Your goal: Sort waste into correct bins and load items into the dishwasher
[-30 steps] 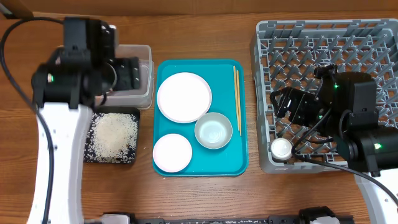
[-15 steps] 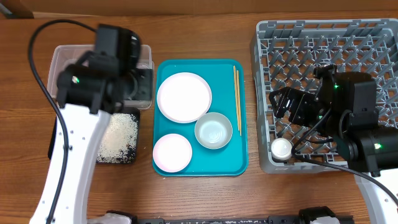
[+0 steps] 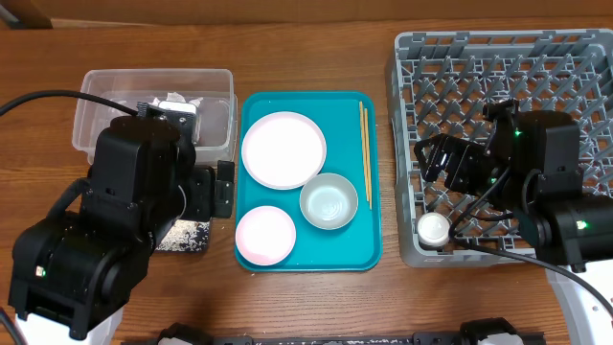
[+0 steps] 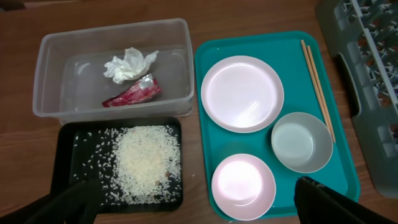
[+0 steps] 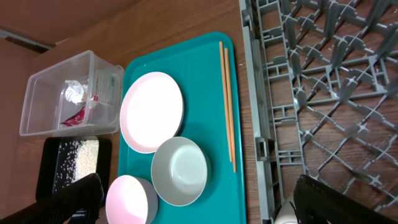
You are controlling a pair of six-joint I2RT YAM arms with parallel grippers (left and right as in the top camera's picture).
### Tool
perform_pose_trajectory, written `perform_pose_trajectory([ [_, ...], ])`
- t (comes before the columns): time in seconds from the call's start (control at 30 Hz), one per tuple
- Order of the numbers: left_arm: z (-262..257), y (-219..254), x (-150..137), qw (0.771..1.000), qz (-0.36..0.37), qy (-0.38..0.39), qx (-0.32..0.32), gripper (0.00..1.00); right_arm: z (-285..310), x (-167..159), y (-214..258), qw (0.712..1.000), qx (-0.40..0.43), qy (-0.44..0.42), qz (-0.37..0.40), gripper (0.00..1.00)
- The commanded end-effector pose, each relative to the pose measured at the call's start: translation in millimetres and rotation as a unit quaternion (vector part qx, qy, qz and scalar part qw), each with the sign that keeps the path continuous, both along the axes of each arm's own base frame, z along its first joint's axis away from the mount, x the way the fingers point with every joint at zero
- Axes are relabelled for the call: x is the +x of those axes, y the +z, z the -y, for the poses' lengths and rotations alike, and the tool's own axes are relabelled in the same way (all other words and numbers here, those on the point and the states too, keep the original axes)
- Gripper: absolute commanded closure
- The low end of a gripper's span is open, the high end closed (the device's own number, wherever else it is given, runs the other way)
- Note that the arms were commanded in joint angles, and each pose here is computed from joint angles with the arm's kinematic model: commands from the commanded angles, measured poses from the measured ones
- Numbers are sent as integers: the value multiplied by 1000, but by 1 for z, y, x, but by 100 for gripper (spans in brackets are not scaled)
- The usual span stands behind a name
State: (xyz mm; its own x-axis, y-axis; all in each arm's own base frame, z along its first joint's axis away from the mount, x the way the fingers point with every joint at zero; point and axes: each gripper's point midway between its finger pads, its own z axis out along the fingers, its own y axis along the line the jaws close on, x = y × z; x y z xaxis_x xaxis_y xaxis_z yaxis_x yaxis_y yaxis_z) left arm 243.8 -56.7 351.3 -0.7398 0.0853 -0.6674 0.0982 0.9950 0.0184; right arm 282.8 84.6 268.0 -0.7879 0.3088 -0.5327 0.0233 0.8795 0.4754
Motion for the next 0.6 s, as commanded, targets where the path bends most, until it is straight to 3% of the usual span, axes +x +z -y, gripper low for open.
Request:
perform_pose_trajectory([
  [0.0, 7, -2, 2, 1000, -7, -8, -10, 0, 0, 2, 7, 1000, 3, 0, 8, 0],
  [0.3, 10, -10, 9, 1000, -22, -10, -4, 0, 0, 2, 7, 1000, 3, 0, 8, 0],
  [0.4, 4, -8, -4, 1000, -24, -12, 5, 0, 0, 2, 7, 1000, 3, 0, 8, 0],
  [0.57, -17, 4, 0, 998, 56, 21, 10, 0, 0, 2, 7, 1000, 3, 0, 8, 0],
])
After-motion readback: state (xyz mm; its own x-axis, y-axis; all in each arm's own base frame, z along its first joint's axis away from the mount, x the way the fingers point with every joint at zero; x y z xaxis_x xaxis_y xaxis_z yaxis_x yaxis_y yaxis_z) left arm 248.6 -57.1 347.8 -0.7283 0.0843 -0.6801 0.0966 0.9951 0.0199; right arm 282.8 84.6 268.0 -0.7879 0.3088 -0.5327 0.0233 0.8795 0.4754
